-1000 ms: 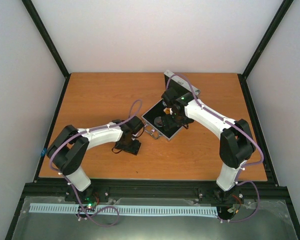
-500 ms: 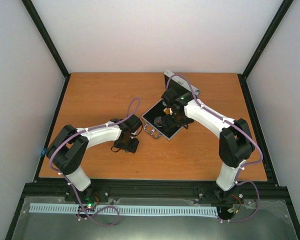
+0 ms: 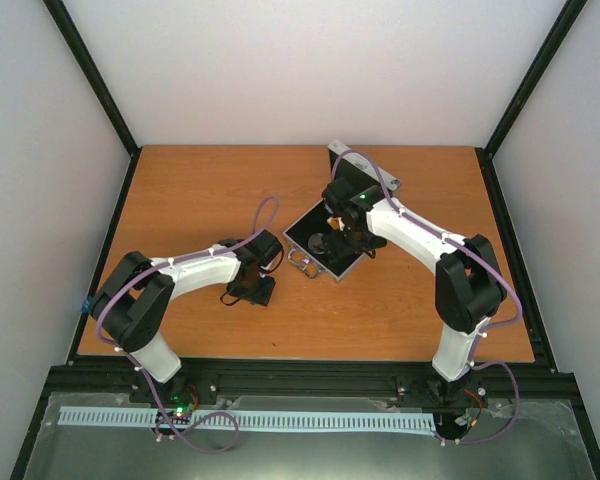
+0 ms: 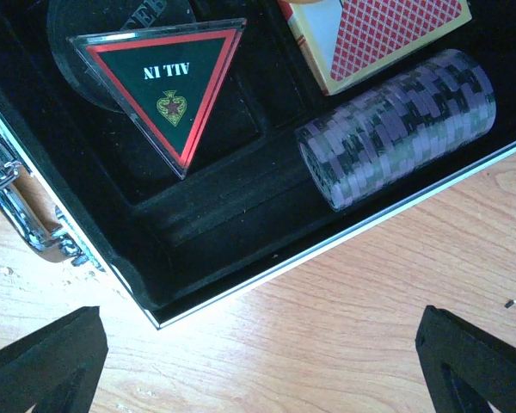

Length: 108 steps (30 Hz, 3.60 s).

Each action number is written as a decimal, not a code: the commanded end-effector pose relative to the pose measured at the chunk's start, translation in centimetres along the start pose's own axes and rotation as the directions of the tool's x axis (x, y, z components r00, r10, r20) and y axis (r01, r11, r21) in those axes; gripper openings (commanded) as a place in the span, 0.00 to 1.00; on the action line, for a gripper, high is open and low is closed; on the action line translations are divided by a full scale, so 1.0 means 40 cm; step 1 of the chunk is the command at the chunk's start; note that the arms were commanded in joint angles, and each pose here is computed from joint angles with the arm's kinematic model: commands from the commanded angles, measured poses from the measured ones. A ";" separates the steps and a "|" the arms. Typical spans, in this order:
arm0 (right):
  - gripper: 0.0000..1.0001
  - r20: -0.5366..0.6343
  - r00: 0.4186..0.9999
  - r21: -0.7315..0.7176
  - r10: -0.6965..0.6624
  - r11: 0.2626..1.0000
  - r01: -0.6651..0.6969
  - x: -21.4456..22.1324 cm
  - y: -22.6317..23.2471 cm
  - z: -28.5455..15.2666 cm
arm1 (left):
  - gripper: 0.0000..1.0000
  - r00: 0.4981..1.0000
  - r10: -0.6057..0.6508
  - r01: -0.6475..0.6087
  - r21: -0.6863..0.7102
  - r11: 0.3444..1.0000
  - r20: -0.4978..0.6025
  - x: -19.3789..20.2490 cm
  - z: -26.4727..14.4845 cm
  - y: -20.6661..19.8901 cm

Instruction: Pack up texas hold em set

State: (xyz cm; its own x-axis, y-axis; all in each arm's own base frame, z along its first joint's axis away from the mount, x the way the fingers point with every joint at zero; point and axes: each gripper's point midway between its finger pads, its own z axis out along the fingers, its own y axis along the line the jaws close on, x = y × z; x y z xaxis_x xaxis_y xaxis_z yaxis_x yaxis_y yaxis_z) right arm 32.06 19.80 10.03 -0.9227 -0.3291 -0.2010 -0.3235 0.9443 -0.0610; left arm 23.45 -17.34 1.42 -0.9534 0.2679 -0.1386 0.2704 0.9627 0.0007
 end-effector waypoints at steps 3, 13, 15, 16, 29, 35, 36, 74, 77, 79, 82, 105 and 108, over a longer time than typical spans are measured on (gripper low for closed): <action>1.00 0.010 1.000 -0.003 0.016 1.000 -0.016 -0.015 -0.003 -0.003 | 0.58 0.996 0.013 -0.013 -0.001 1.000 -0.083 0.051 0.019 0.012; 1.00 0.011 1.000 -0.011 0.021 1.000 -0.020 -0.017 0.001 -0.001 | 0.59 0.997 0.007 -0.007 0.009 1.000 -0.071 0.048 -0.009 0.010; 1.00 0.012 1.000 -0.012 0.020 1.000 -0.020 -0.018 0.001 -0.001 | 0.59 0.998 0.006 -0.006 0.006 1.000 -0.069 0.047 -0.010 0.012; 1.00 0.012 1.000 -0.012 0.020 1.000 -0.020 -0.017 0.001 -0.001 | 0.59 0.998 0.006 -0.005 0.005 1.000 -0.070 0.048 -0.008 0.012; 1.00 0.010 1.000 -0.011 0.022 1.000 -0.022 -0.005 -0.003 -0.004 | 0.52 0.998 0.009 -0.008 0.006 1.000 -0.066 0.028 0.011 0.003; 1.00 0.008 1.000 -0.011 0.022 1.000 -0.022 -0.007 -0.002 -0.001 | 0.45 0.998 0.011 -0.011 0.009 1.000 -0.060 0.018 0.013 -0.001; 1.00 0.007 1.000 -0.012 0.022 1.000 -0.022 -0.007 -0.001 0.000 | 0.45 0.998 0.010 -0.010 0.008 1.000 -0.060 0.017 0.014 -0.001; 1.00 0.068 0.997 0.006 0.045 0.999 -0.045 -0.055 -0.011 -0.036 | 0.37 0.995 0.009 -0.010 0.008 1.000 0.100 -0.079 -0.137 -0.004; 1.00 0.082 0.995 -0.001 0.056 0.998 -0.056 -0.067 -0.014 -0.050 | 0.37 0.990 0.003 -0.006 0.027 1.000 0.139 -0.096 -0.158 -0.011; 1.00 0.091 0.994 -0.001 0.068 0.998 -0.068 -0.074 -0.021 -0.060 | 0.37 0.986 -0.003 -0.004 0.040 0.999 0.169 -0.109 -0.172 -0.016; 1.00 0.097 0.990 -0.006 0.099 0.995 -0.099 -0.079 -0.037 -0.070 | 0.36 0.978 -0.003 -0.008 0.055 0.998 0.206 -0.130 -0.189 -0.024; 1.00 0.101 0.977 0.008 0.186 0.982 -0.188 -0.054 -0.107 -0.132 | 0.36 0.917 0.037 -0.120 0.186 0.975 0.398 -0.380 -0.232 -0.160; 1.00 0.100 0.975 0.008 0.198 0.980 -0.200 -0.050 -0.121 -0.136 | 0.36 0.914 0.038 -0.130 0.203 0.970 0.403 -0.410 -0.231 -0.180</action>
State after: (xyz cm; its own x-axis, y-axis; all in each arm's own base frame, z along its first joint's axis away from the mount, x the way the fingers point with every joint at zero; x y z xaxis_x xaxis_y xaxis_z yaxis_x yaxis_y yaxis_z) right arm 34.04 17.27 14.35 -0.9465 -0.1726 -0.2726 -0.1725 0.9847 -0.0245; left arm 33.68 -26.18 10.99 -0.8423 0.2739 -0.4642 0.3744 0.9169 -0.1383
